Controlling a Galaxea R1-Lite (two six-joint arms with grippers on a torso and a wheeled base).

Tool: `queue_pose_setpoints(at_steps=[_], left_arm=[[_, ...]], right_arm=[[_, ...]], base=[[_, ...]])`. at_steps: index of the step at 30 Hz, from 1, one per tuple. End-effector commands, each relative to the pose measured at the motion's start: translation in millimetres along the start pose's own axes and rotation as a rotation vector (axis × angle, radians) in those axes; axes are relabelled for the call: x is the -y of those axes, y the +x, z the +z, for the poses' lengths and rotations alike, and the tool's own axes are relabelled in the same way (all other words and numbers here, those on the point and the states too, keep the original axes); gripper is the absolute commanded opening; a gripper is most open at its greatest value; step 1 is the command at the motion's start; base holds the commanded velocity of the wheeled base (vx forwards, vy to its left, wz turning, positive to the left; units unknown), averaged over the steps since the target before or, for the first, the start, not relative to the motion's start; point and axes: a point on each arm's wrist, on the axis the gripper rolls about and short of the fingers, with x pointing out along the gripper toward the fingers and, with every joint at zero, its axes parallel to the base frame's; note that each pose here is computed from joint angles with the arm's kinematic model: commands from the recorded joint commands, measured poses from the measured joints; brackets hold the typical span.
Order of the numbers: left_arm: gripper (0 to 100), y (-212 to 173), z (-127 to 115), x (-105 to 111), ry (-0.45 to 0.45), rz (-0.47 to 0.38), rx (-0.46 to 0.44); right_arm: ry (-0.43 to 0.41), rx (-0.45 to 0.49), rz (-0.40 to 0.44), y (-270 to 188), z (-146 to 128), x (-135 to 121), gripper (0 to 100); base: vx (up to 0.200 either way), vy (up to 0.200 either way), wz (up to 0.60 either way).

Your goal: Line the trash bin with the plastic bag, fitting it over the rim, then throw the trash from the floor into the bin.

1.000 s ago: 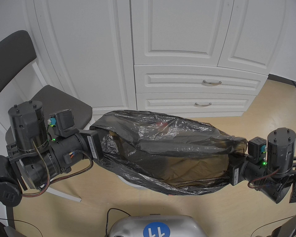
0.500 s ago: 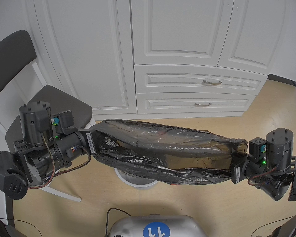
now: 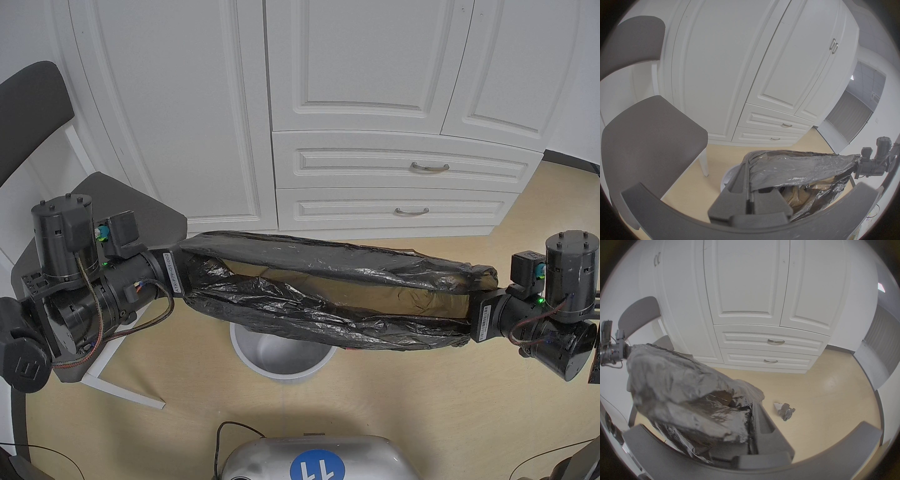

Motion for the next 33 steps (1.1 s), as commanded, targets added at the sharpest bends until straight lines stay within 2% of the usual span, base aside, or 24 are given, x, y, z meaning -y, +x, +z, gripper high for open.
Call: queue_pose_setpoints(at_steps=[1,6,7,9,10,11,15,23,33], left_arm=[[0,0,0,1,-0.001,-0.01,-0.002],[0,7,-3,9,-0.001,-0.045,0.025],[0,16,-4,10,-0.018,-0.057,0.075],[0,24,-2,10,-0.038,-0.069,0.145],[0,25,-2,10,-0.039,-0.071,0.149],[0,30,0,10,-0.056,-0.072,0.204],[0,34,1,10,-0.064,-0.075,0.249],[0,33,-6,7,-0.053,-0.063,0.221],[0,29,-48,-12,0.129,0.007,0.048]], right_arm=[[0.005,-0.002,0.02,3,1,-4,0],[0.066,-0.005,0.029,12,0,-11,0],[0.112,0.021,0.031,16,4,-14,0],[0.141,0.053,0.025,20,7,-13,0],[0.142,0.056,0.026,20,8,-13,0],[0.16,0.09,0.03,20,10,-14,0],[0.184,0.139,0.032,20,13,-14,0],[0.165,0.133,0.039,16,10,-11,0],[0.023,-0.032,0.032,37,-33,-21,0]], base=[[0.0,0.0,0.0],[0.0,0.0,0.0],[0.0,0.0,0.0],[0.0,0.0,0.0],[0.0,0.0,0.0],[0.0,0.0,0.0],[0.0,0.0,0.0],[0.0,0.0,0.0],[0.0,0.0,0.0]])
